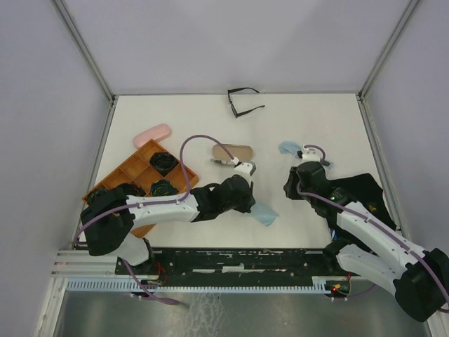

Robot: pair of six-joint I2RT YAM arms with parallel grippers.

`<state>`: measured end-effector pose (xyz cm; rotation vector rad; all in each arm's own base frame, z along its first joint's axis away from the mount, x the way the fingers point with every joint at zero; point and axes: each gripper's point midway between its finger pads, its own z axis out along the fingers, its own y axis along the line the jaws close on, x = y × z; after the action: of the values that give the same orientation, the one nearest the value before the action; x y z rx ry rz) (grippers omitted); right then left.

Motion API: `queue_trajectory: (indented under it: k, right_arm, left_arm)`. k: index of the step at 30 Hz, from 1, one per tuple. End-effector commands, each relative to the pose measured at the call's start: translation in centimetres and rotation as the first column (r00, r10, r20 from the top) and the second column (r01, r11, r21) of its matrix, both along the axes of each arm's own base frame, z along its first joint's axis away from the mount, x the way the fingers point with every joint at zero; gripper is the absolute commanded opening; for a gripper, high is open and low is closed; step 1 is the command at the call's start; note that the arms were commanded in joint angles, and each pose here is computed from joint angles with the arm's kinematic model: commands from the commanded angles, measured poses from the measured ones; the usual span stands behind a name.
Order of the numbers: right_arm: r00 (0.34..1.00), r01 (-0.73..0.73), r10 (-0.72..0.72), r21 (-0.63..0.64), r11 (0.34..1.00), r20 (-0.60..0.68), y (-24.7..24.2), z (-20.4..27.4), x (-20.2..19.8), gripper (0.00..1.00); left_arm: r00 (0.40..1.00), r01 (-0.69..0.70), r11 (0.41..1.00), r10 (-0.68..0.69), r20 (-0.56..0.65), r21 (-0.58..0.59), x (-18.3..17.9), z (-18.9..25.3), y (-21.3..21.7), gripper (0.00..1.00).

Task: Organize the sunglasses
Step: Pick up the glasses cleaning cloth from the center of the board.

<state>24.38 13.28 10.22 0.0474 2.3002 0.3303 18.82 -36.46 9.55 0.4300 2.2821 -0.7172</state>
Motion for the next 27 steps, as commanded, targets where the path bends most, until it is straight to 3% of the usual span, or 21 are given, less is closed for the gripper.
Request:
queue_trajectory:
  k: [1, 15, 27]
  right_arm:
    - [0.999, -0.035, 0.035, 0.029, 0.999, 0.017, 1.0, 0.7, 0.5, 0.27]
    - [0.988, -0.138, 0.144, 0.099, 0.985, -0.056, 3.3, -0.9, -0.6, 0.39]
    - [0.983, -0.149, 0.161, 0.133, 0.980, -0.086, 4.4, -2.2, -0.2, 0.48]
  left_arm:
    - [0.999, -0.018, 0.999, 0.019, 0.031, -0.028, 1.8, -0.3, -0.1, 0.03]
    - [0.991, -0.132, 0.991, 0.132, -0.006, -0.022, 4.7, -3.9, 3.5, 0.03]
    - [0.989, -0.144, 0.989, 0.145, -0.014, 0.016, 5.7, -6.0, 4.6, 0.03]
